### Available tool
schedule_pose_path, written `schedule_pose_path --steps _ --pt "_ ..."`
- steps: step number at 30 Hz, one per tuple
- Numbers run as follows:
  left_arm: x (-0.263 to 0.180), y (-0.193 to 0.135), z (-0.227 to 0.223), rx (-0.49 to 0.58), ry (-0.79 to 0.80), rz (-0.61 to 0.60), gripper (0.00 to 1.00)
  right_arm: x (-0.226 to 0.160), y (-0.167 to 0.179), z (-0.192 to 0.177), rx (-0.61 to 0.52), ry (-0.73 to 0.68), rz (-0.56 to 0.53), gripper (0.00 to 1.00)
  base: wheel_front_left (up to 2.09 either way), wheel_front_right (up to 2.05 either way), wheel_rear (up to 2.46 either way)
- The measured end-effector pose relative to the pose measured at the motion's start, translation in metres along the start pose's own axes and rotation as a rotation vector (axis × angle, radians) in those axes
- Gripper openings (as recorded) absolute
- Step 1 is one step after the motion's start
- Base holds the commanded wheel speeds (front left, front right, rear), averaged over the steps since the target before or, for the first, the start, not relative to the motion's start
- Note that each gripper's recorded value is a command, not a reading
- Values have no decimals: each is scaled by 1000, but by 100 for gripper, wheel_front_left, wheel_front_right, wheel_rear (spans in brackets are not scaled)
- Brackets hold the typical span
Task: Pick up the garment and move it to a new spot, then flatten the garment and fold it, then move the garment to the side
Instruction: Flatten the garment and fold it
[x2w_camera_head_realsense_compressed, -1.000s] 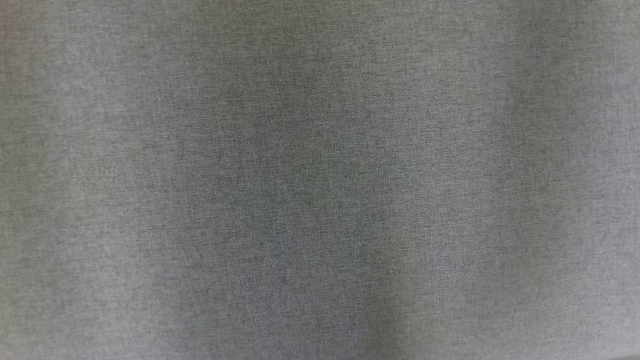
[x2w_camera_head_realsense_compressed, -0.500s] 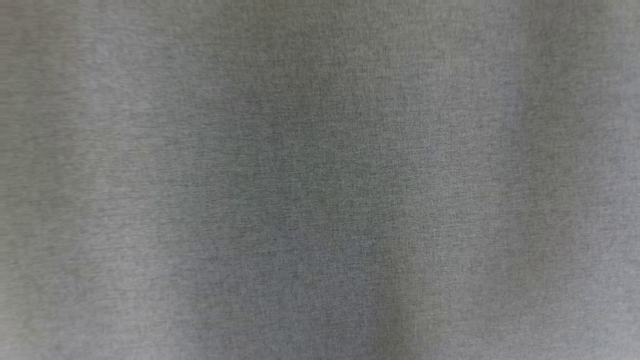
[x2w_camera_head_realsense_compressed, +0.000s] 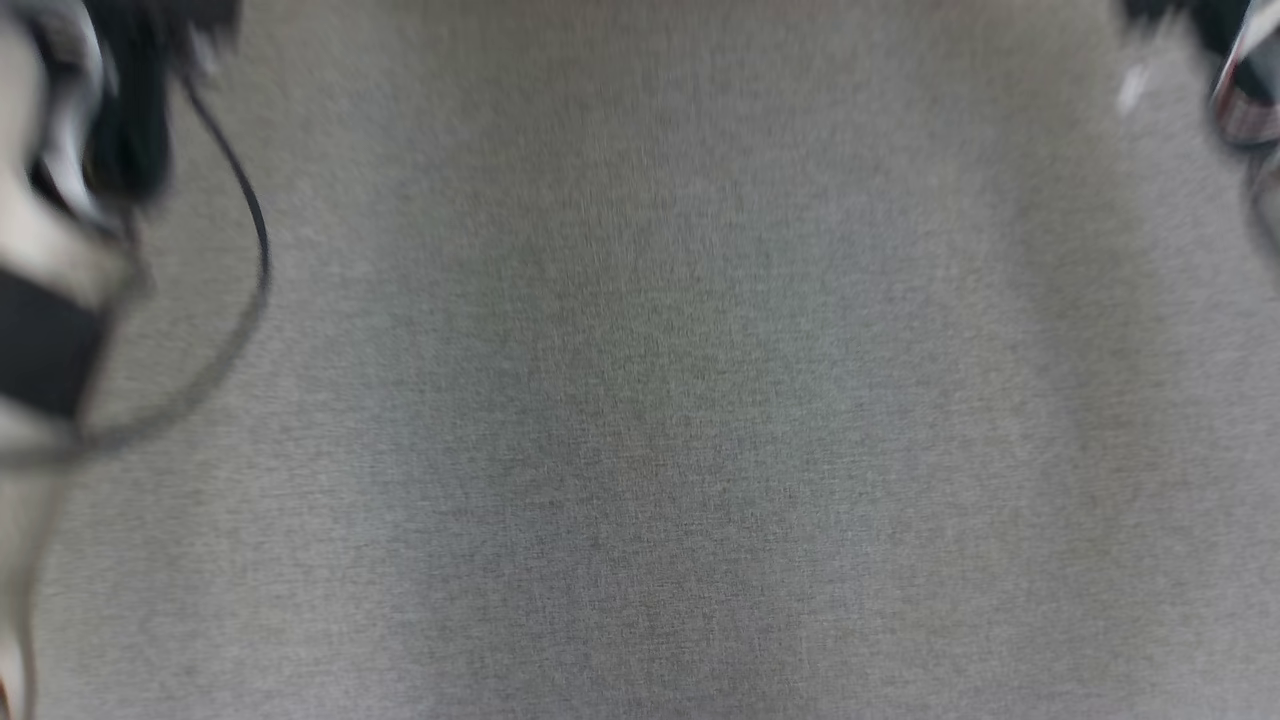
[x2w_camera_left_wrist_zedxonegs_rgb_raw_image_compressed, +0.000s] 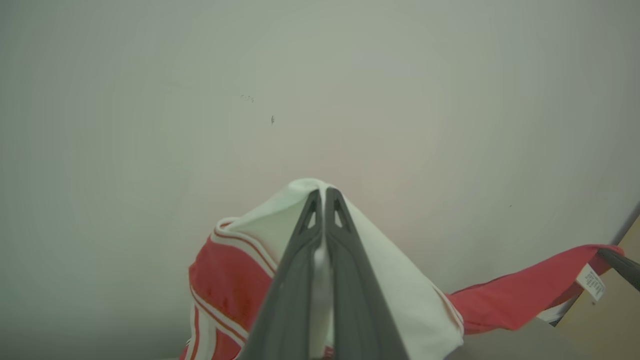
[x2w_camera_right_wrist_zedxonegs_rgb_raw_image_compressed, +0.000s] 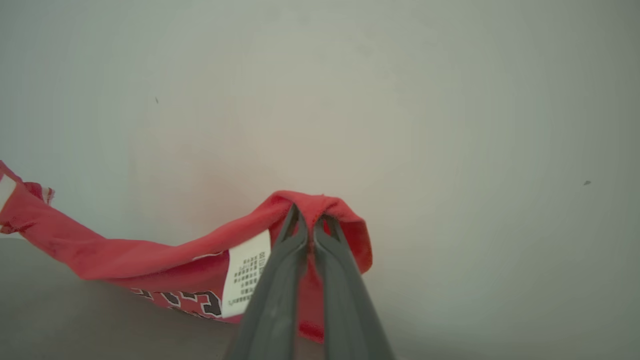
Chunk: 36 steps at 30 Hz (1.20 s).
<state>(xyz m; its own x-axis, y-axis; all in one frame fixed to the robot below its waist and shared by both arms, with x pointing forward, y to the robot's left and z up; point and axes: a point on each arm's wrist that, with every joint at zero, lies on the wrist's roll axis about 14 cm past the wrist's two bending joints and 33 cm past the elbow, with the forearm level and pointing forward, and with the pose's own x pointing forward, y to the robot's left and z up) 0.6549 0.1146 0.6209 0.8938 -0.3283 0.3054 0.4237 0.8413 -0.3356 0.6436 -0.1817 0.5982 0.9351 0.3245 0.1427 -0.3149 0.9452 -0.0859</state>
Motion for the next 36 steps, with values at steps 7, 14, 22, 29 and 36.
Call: schedule_pose_path --steps 7,14,22,29,36 --pt "-68 -14 -12 -88 19 66 0 -59 19 -14 61 24 31 0 0 0 0" --pt "-155 -19 -35 -180 80 203 0 -136 35 -52 158 116 -1 0 0 0 0" --pt "-241 -21 -70 -308 152 384 0 -215 59 -96 251 254 -57 0 0 0 0" --pt "-299 -35 -99 -368 232 476 0 -267 74 -115 286 342 -96 0 0 0 0" --pt "-341 -52 -112 -404 284 526 0 -313 89 -130 281 451 -102 0 0 0 0"
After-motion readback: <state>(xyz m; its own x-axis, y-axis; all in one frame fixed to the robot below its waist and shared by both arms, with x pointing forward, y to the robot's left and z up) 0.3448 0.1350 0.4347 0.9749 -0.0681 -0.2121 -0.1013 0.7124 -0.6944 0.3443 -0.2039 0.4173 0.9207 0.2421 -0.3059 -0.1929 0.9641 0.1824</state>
